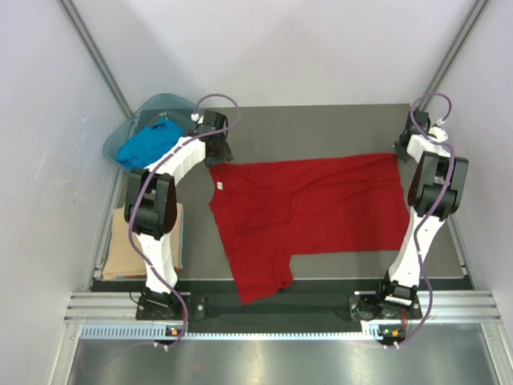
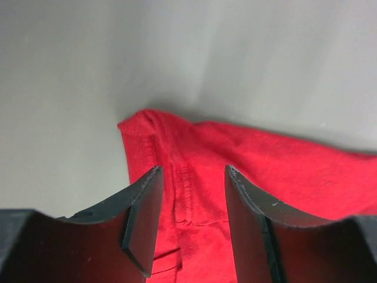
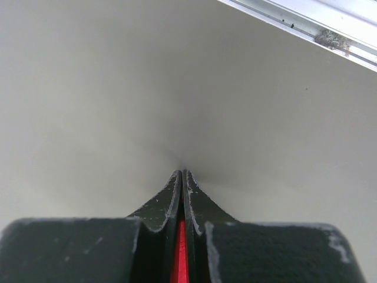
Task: Fold and stack the t-shirts
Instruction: Fold the tshirt
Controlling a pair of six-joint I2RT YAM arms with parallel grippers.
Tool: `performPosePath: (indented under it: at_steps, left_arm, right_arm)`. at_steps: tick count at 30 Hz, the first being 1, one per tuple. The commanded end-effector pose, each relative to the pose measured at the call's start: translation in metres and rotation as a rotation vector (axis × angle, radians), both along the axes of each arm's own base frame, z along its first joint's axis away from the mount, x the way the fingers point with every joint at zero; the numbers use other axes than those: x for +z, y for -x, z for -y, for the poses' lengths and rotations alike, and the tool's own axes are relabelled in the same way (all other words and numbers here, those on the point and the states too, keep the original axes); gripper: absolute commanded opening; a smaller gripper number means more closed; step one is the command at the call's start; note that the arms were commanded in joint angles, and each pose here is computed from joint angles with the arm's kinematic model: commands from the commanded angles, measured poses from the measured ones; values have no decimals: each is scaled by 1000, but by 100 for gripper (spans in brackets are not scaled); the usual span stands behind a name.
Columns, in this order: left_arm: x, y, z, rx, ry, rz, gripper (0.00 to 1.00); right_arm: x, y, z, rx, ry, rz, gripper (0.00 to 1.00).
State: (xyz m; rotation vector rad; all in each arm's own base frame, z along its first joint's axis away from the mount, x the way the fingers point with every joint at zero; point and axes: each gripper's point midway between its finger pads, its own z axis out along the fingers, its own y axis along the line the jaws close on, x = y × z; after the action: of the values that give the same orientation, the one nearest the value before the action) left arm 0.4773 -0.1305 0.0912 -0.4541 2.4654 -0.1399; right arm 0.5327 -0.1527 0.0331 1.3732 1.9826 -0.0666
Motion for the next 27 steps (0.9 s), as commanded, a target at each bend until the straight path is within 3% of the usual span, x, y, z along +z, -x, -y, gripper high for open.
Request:
performPosePath:
  at_steps: [1,11,14,17,19,27]
  left_arm:
    - [-2,-3,0,-3,15,15,51]
    - [-42,-11,-5,53,-13,-30,47]
    - [-51,-13,-8,75,-32,-47,38]
    - [-56,-14,-14,109,-58,-62,11]
    - [-56,-16,-15,126,-56,-56,0]
    - [-43,-70,15,68,56,96,0]
  right_arm:
    - [36,-1,16,-29,46,68,0]
    - [37,-3,20,-35,40,81,0]
    - [37,-1,22,-41,41,79,0]
    - [35,-1,24,-49,43,76,0]
    - [35,0,26,-57,46,78,0]
    - [39,-7,38,-97,50,119,0]
